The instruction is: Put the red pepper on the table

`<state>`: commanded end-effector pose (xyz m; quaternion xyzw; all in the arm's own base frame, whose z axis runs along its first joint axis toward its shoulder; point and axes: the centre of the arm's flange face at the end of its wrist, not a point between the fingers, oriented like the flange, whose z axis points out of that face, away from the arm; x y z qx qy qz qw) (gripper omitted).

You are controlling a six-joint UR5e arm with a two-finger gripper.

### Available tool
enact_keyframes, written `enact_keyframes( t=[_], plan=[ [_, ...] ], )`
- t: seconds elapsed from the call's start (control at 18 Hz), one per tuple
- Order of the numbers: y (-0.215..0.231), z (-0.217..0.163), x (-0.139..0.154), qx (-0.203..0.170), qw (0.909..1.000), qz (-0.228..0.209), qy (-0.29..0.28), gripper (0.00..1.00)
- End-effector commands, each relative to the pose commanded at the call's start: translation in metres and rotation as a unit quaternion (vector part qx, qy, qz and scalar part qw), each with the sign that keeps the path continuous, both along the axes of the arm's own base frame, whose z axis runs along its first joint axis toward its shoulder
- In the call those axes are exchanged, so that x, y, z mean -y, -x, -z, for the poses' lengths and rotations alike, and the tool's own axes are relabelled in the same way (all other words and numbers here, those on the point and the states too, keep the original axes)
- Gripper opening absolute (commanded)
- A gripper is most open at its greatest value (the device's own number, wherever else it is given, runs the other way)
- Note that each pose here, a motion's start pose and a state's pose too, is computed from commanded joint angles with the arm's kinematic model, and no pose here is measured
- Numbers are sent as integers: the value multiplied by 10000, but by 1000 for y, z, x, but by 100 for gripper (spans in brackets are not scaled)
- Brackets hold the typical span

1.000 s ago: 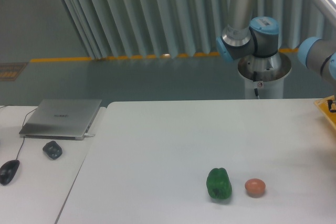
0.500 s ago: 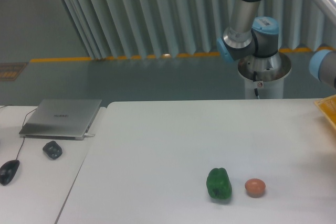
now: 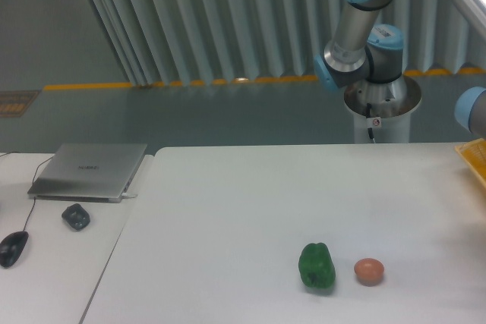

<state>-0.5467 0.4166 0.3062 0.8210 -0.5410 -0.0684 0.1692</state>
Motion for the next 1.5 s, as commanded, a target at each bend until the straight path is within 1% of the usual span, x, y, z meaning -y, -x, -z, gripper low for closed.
enact_keyframes(
  t=[0.22, 0.39, 0.83, 0.89, 1.06, 1.11, 1.17, 1.28, 1.39, 1.5],
  plan=[
    [-2, 7, 1, 55, 10000, -39, 49, 100],
    [-4, 20, 4, 164, 9998, -68, 106, 100],
    [-6, 25, 5, 210, 9997, -89, 120, 100],
    [-6, 25, 5, 210, 9997, -89, 120, 98],
    [-6, 25, 5, 207, 9997, -88, 109, 83],
    [-6, 26, 5, 215, 9996, -109, 110, 81],
    [-6, 26, 5, 216, 9996, -151, 95, 74],
    [-6, 26, 4, 219, 9996, -184, 65, 73],
    [-5, 24, 5, 233, 9995, -190, 55, 67],
    [-5, 23, 5, 288, 9994, -194, 52, 65]
  ],
)
